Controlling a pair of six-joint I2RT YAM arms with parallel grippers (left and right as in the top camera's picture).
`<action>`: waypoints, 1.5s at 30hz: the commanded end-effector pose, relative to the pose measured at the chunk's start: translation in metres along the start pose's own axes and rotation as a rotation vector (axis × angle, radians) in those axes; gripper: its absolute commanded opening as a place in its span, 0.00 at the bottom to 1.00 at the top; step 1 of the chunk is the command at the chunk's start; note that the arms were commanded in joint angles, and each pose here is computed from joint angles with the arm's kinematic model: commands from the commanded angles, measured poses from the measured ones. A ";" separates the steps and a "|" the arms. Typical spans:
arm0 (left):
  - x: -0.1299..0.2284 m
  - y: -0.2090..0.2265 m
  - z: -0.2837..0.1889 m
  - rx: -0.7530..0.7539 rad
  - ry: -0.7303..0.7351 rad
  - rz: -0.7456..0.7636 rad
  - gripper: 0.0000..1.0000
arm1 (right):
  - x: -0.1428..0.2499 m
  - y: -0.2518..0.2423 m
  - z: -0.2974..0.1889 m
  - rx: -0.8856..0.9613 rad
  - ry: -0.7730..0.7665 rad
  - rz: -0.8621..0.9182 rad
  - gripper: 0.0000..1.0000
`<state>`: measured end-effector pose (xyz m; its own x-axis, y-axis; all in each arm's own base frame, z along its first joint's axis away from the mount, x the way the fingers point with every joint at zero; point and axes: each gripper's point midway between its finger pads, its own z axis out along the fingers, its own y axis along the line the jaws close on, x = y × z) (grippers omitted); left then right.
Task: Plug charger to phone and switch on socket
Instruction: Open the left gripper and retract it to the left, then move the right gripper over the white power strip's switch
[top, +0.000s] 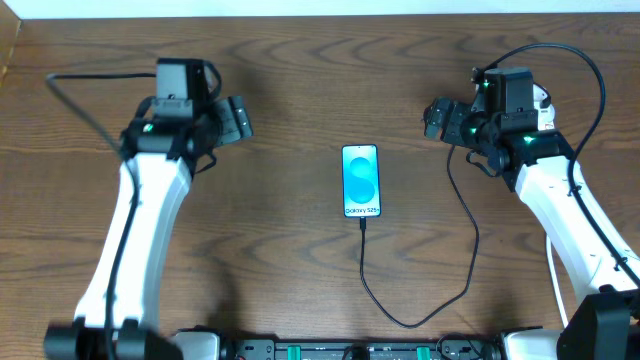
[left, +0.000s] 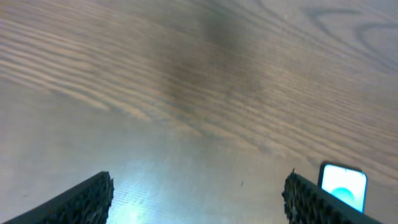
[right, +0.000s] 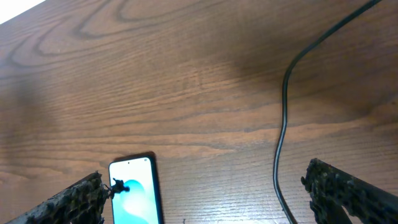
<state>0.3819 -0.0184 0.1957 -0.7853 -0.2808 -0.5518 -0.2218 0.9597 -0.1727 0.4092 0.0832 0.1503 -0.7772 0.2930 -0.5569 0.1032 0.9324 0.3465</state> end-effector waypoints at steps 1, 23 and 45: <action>-0.005 0.008 -0.022 -0.037 -0.051 0.018 0.87 | -0.006 0.000 -0.005 0.004 -0.021 -0.013 0.99; -0.007 0.008 -0.039 -0.026 -0.085 0.017 0.87 | -0.024 -0.004 -0.033 -0.058 0.030 -0.171 0.99; -0.007 0.008 -0.039 -0.026 -0.085 0.017 0.87 | -0.100 -0.169 -0.120 0.150 -0.030 -0.100 0.99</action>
<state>0.3632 -0.0107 0.2294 -0.7375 -0.2765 -0.6162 -0.2268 0.9608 -0.1597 0.3893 -0.1253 0.2486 -0.7449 0.2538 -0.6170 0.1922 0.9672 0.1659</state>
